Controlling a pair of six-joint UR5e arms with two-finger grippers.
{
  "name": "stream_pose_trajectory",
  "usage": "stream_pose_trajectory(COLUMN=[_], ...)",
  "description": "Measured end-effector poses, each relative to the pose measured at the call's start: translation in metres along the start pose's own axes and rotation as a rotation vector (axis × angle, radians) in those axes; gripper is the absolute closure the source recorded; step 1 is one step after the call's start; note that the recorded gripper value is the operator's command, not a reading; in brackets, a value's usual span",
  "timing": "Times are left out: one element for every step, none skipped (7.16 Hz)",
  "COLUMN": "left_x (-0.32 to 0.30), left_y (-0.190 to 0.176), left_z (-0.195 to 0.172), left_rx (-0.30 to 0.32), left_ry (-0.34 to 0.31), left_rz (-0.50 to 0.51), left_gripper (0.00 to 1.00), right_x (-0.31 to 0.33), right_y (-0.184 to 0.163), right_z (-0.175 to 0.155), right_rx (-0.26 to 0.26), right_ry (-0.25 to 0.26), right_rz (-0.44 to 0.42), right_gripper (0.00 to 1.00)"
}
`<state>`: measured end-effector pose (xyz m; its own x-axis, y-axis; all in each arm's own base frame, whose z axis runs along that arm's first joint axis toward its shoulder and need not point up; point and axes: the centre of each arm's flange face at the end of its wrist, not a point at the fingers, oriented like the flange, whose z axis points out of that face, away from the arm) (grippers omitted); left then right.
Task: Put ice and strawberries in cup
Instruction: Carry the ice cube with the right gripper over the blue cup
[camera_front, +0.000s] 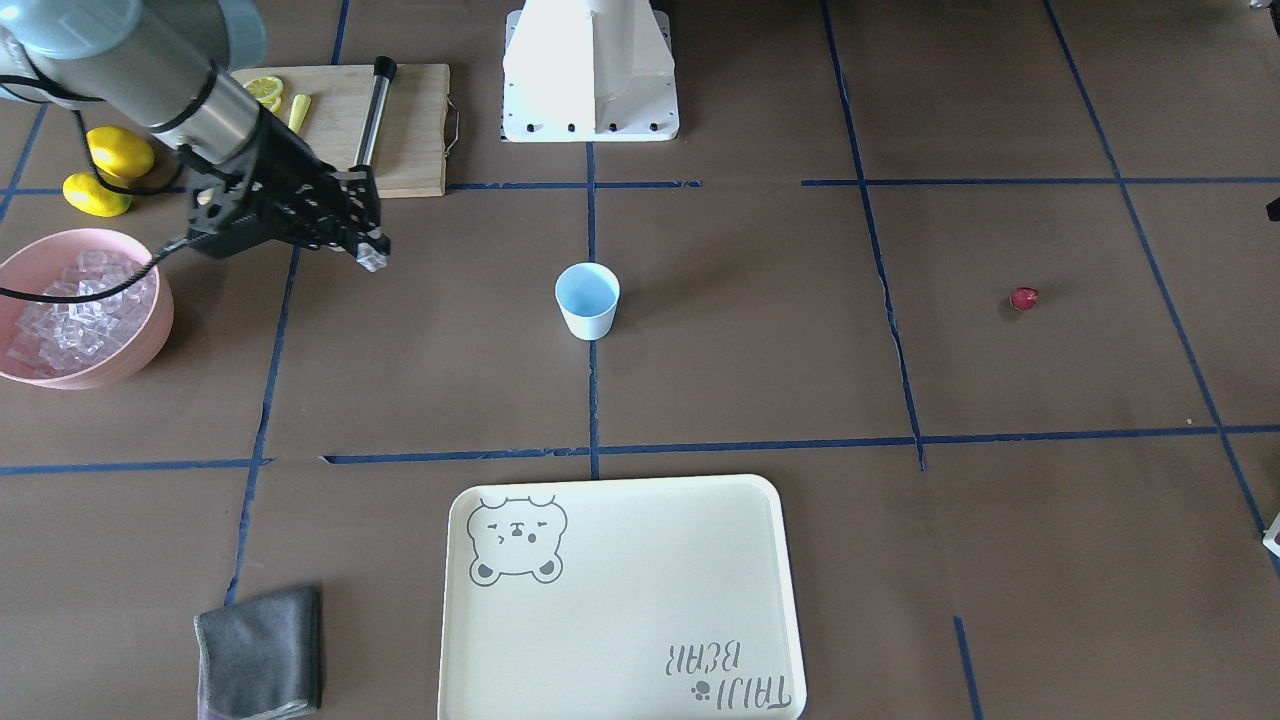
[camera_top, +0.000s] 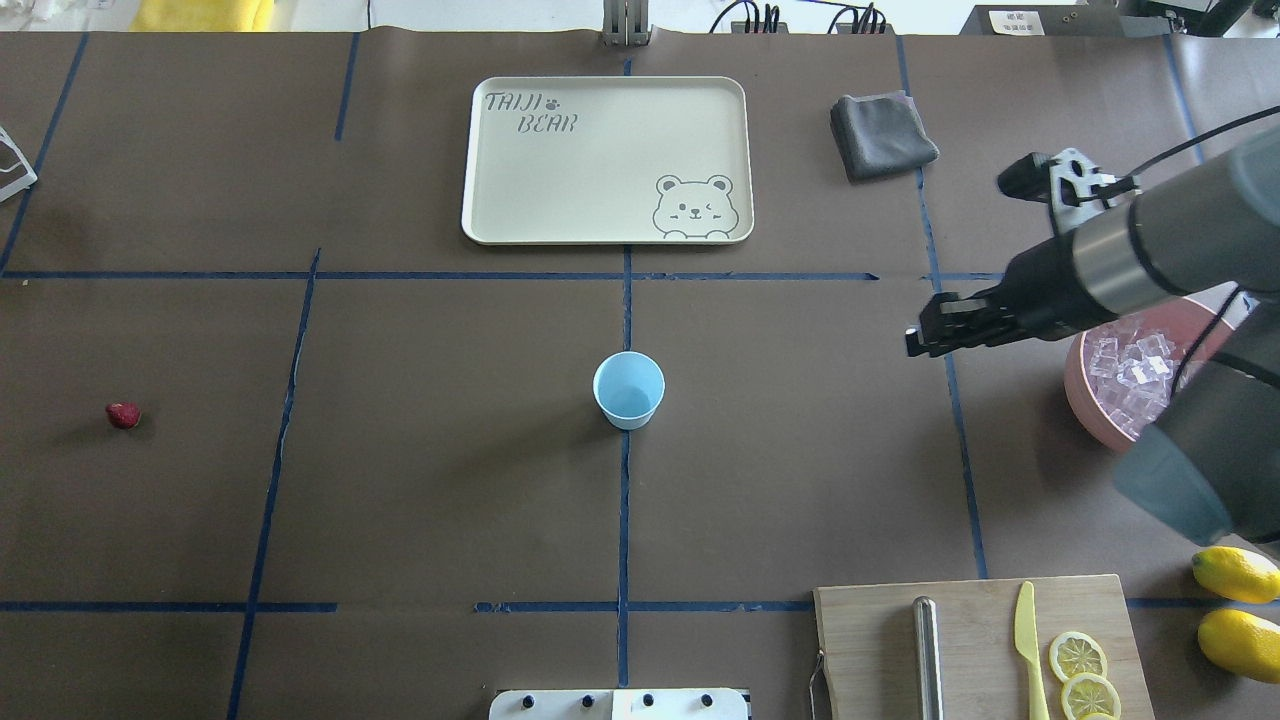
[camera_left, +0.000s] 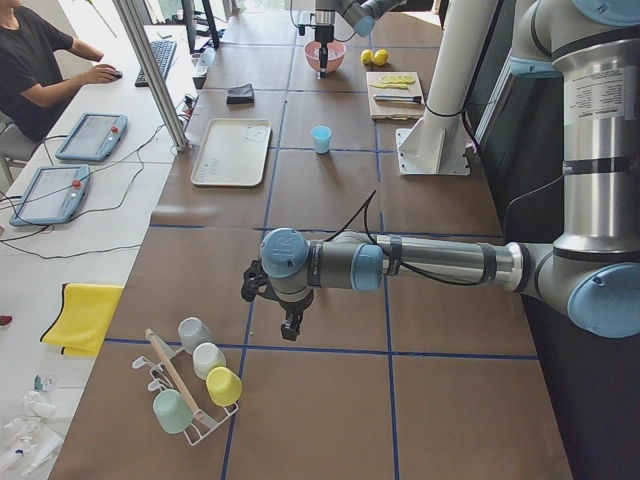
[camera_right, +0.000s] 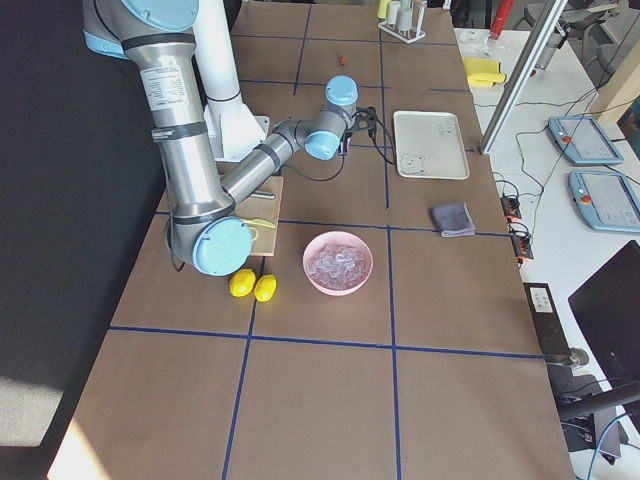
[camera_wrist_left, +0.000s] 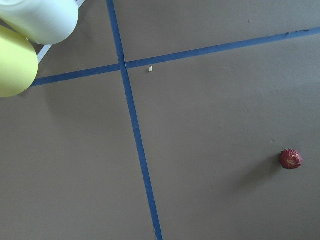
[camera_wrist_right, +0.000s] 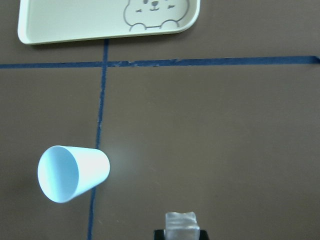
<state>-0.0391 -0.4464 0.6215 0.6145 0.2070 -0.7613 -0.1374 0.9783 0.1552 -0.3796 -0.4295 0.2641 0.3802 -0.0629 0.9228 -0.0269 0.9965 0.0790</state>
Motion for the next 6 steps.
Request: stream_pose_trajectory(left_x=[0.000,0.001,0.001,0.002,0.002,0.002], left_y=[0.000,0.000,0.000,0.000,0.000,0.000], left_z=[0.000,-0.001,-0.001,-0.001,-0.001,-0.002], left_rx=[0.000,0.002,0.002,0.002,0.003,0.003], left_ry=[0.000,0.000,0.000,0.000,0.000,0.000], left_rz=[0.001,0.001,0.001,0.001,0.001,0.001], left_gripper=[0.00,0.00,0.00,0.00,0.00,0.00], right_x=[-0.056,-0.099,-0.128,-0.145,-0.149,-0.146], right_y=[-0.006,-0.011,-0.010,-0.007,-0.004,-0.002], right_z=[0.045,0.083,0.107,0.118,0.123,0.126], right_rx=[0.018,0.050,0.077,0.088,0.089,0.085], right_ry=[-0.007,0.002,0.008,0.007,0.009,0.014], right_rz=[0.041,0.075,0.094,0.104,0.109,0.112], right_gripper=[0.96,0.96,0.95,0.92,0.90,0.89])
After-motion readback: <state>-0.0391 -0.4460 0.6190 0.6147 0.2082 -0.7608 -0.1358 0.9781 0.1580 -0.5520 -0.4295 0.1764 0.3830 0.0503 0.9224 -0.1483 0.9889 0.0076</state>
